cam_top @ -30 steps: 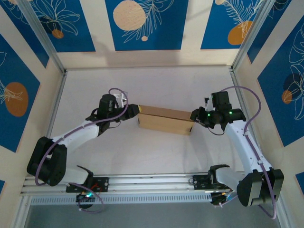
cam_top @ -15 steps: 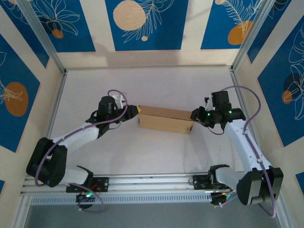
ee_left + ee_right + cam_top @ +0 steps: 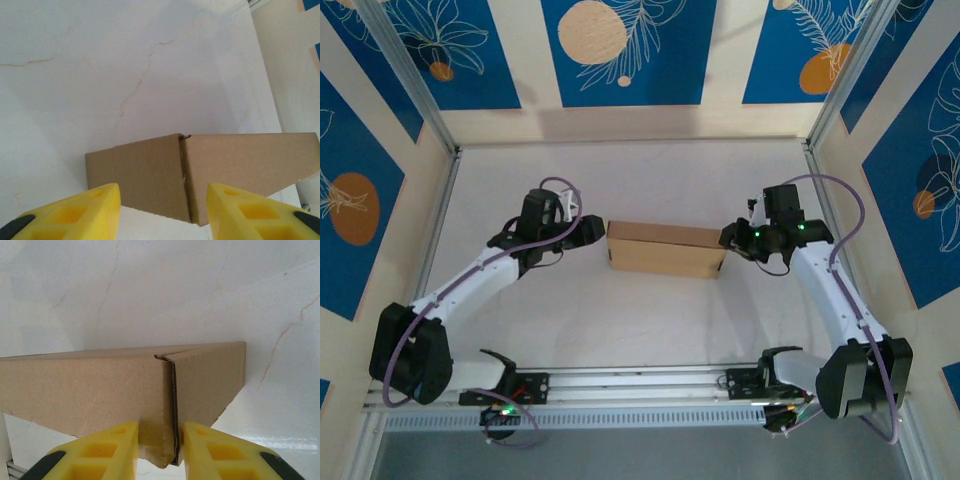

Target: Fold the paper box

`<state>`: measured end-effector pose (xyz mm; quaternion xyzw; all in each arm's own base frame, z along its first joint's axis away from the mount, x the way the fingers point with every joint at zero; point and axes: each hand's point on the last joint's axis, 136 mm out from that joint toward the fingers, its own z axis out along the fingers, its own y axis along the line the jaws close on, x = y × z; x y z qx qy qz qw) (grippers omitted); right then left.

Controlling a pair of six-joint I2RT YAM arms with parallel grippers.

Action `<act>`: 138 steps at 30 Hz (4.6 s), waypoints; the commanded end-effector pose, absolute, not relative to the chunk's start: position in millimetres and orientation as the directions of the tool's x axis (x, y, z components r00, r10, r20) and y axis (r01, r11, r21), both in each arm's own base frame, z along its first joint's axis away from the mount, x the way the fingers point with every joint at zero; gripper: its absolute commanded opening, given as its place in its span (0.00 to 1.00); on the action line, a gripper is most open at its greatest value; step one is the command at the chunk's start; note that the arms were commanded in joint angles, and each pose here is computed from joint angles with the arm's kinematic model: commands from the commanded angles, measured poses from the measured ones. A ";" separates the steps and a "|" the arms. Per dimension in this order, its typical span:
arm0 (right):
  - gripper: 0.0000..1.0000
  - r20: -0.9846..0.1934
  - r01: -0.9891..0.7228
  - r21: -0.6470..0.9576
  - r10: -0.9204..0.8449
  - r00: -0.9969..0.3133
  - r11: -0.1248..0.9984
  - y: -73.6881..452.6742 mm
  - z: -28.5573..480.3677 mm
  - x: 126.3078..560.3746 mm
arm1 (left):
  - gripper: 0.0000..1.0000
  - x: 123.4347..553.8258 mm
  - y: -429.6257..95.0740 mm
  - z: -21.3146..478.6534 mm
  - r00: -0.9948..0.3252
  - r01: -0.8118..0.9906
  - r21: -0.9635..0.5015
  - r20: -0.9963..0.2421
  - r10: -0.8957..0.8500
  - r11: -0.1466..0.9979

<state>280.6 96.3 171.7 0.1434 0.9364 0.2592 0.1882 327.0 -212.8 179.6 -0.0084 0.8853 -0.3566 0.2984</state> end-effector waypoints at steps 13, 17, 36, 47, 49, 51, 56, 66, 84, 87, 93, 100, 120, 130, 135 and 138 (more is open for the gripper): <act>0.22 -0.228 0.167 0.420 0.281 -0.932 0.892 99.6 141.8 278.4 | 0.41 332.9 -221.9 139.9 -0.869 0.166 -0.672 -0.445 -0.215 0.722; 0.19 -0.196 0.177 0.383 0.267 -0.944 0.907 101.4 125.3 273.3 | 0.37 329.7 -223.2 133.1 -0.879 0.159 -0.681 -0.427 -0.211 0.715; 0.39 -0.356 0.095 0.439 0.270 -0.895 0.893 97.5 194.6 307.7 | 0.44 354.7 -200.4 211.0 -0.743 0.252 -0.520 -0.644 -0.181 0.816; 0.53 -0.321 0.147 0.442 0.309 -0.895 0.885 90.0 184.7 313.1 | 0.51 371.3 -218.8 187.1 -0.796 0.245 -0.555 -0.583 -0.162 0.795; 0.53 -0.303 0.155 0.455 0.316 -0.899 0.877 92.4 180.7 314.0 | 0.52 371.4 -222.2 181.4 -0.809 0.241 -0.569 -0.565 -0.161 0.786; 0.53 -0.286 0.159 0.476 0.323 -0.902 0.865 96.5 177.3 314.3 | 0.52 370.7 -226.8 177.9 -0.822 0.241 -0.590 -0.546 -0.162 0.771; 0.53 -0.256 0.159 0.501 0.321 -0.912 0.851 103.3 171.8 311.0 | 0.53 367.1 -236.3 171.8 -0.847 0.244 -0.627 -0.509 -0.152 0.740; 0.44 -0.224 0.162 0.546 0.330 -0.917 0.822 111.8 170.8 309.5 | 0.38 360.6 -257.6 177.1 -0.872 0.257 -0.729 -0.458 -0.173 0.634; 0.33 -0.216 0.139 0.572 0.312 -0.925 0.809 124.0 170.1 312.1 | 0.35 349.9 -267.7 179.1 -0.890 0.262 -0.780 -0.422 -0.170 0.568; 0.30 -0.224 0.120 0.573 0.296 -0.929 0.810 129.9 172.8 312.6 | 0.28 349.1 -269.1 180.5 -0.892 0.260 -0.787 -0.417 -0.172 0.560; 0.27 -0.277 0.057 0.608 0.279 -0.919 0.792 146.4 193.1 322.8 | 0.17 349.6 -263.8 194.8 -0.862 0.305 -0.754 -0.479 -0.169 0.582; 0.26 -0.429 -0.075 0.608 0.248 -0.869 0.790 165.2 225.8 344.0 | 0.17 359.1 -238.6 215.3 -0.743 0.368 -0.617 -0.645 -0.179 0.696; 0.30 -0.548 -0.150 0.521 0.195 -0.813 0.841 170.1 163.0 282.6 | 0.22 288.6 -188.3 172.7 -0.704 0.253 -0.610 -0.648 -0.289 0.751; 0.54 -0.559 -0.122 0.490 0.203 -0.804 0.863 157.9 162.0 261.0 | 0.40 272.9 -186.1 176.0 -0.728 0.227 -0.658 -0.605 -0.324 0.718; 0.56 -0.569 -0.113 0.478 0.209 -0.795 0.871 150.9 162.6 260.0 | 0.43 269.3 -184.6 169.5 -0.738 0.210 -0.666 -0.588 -0.330 0.716; 0.56 -0.552 -0.100 0.486 0.216 -0.805 0.868 151.5 159.4 260.9 | 0.45 272.7 -182.0 169.1 -0.730 0.204 -0.650 -0.599 -0.329 0.732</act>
